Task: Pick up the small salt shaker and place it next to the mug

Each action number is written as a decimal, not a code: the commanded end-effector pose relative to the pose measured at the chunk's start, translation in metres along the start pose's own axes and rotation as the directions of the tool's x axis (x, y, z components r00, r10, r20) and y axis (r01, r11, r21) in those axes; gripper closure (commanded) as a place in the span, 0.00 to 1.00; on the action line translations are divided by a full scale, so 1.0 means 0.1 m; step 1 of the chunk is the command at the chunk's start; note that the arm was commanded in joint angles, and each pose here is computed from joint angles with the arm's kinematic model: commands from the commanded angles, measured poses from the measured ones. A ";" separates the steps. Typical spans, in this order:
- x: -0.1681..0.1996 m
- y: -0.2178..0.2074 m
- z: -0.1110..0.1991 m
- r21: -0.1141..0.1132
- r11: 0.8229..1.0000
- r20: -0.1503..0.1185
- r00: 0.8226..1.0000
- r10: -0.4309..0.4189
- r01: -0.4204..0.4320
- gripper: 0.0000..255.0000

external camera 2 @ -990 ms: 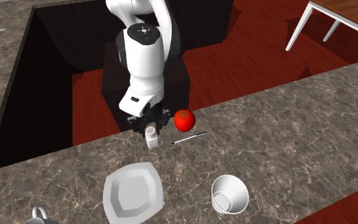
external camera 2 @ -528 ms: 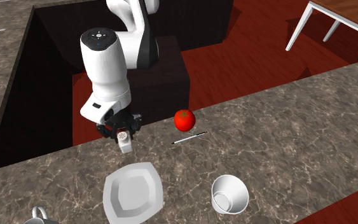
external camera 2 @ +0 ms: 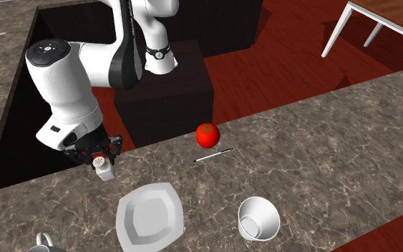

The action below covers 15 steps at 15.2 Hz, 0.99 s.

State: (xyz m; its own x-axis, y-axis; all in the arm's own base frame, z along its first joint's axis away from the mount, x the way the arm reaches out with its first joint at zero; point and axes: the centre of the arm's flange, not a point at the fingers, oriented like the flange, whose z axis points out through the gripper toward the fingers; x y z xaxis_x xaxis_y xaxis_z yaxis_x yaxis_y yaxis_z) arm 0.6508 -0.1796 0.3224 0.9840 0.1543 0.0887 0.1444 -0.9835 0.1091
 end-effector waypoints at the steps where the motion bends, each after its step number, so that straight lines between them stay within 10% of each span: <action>1: 0.00 0.28 0.02 0.000 1.000 0.000 1.000 -0.001 0.001 1.00; 10: -0.10 1.45 0.13 0.000 1.000 0.000 1.000 -0.001 0.001 1.00; 15: -0.13 1.42 0.40 0.000 1.000 0.000 1.000 -0.001 0.001 1.00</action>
State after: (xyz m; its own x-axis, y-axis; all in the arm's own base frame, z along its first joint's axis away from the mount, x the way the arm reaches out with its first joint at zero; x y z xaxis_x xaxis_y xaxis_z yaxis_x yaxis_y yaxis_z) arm 0.6629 -0.3247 0.3028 0.9839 0.1552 0.0883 0.1454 -0.9834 0.1088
